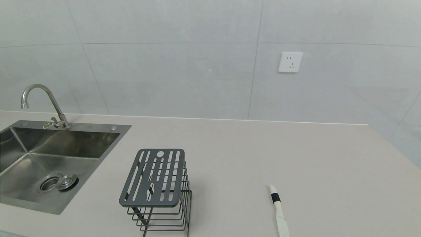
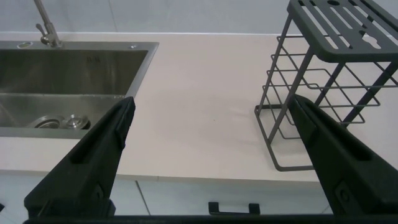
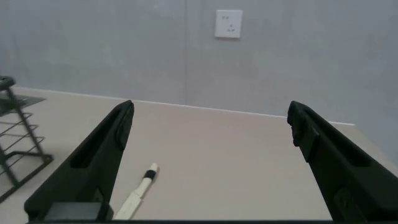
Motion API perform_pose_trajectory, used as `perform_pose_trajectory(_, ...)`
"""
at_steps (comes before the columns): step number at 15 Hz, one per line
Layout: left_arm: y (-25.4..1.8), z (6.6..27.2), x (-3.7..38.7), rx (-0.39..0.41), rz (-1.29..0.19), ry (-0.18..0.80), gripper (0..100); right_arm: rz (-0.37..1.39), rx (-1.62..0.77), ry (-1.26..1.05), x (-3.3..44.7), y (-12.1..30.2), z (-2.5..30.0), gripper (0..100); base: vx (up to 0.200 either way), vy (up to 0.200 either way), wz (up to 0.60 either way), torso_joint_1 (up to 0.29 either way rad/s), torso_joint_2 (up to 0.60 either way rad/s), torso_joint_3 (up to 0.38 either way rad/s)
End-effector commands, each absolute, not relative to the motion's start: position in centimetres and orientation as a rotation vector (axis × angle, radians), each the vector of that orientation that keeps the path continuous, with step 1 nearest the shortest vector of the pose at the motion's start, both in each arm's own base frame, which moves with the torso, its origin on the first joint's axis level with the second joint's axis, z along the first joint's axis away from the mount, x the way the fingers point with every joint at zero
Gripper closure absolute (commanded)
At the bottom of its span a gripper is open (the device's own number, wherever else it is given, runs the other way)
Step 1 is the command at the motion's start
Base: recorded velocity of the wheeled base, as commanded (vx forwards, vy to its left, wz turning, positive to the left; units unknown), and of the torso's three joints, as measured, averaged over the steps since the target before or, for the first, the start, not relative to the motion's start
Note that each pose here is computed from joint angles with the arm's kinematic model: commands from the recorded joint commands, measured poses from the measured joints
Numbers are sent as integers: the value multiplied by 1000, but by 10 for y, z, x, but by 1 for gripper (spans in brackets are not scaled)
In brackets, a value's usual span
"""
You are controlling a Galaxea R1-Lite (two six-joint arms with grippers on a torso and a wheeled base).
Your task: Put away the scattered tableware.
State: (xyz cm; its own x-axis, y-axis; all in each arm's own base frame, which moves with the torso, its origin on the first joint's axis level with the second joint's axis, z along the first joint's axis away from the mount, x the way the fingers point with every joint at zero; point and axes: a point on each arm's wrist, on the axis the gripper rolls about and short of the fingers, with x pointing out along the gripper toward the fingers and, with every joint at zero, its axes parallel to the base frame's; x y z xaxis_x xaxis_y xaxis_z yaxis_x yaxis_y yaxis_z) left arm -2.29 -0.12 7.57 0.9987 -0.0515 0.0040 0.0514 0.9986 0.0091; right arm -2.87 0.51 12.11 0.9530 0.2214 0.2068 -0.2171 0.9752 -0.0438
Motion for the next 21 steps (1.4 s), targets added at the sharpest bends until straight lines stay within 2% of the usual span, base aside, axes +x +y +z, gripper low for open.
perform_pose_trajectory(1, -1, 76, -23, 9, -51, -3, 0, 324, -6, -56, -16, 7, 146, 0, 0, 0, 0, 0, 0, 0)
perform_pose_trajectory(3, -1, 76, -23, 8, -52, -3, 0, 419, 34, 132, -8, 8, 137, 0, 0, 0, 0, 0, 0, 0)
perform_pose_trajectory(4, -1, 76, -23, 9, -52, -3, 0, 465, 63, 296, -5, 9, 125, 0, 0, 0, 0, 0, 0, 0)
perform_pose_trajectory(6, -1, 76, -23, 9, -52, -3, 0, 549, 75, 448, 2, 10, 118, 0, 0, 0, 0, 0, 0, 0)
perform_pose_trajectory(8, -1, 76, -23, 8, -51, -3, 0, 553, 70, 566, 20, 12, 120, 0, 0, 0, 0, 0, 0, 0)
perform_pose_trajectory(12, -1, 76, -23, 9, -52, -2, 0, 527, 56, 659, 67, 20, 115, 0, 0, 0, 0, 0, 0, 0)
perform_pose_trajectory(16, -1, 76, -23, 9, -52, -2, 0, 559, -23, 712, 89, 24, 112, 0, 0, 0, 0, 0, 0, 0)
perform_pose_trajectory(19, -1, 76, -23, 9, -51, -2, 0, 647, -138, 644, 108, 36, 128, 0, 0, 0, 0, 0, 0, 0)
perform_pose_trajectory(21, -1, 76, -23, 9, -52, -2, 0, 637, -157, 604, 121, 52, 148, 0, 0, 0, 0, 0, 0, 0)
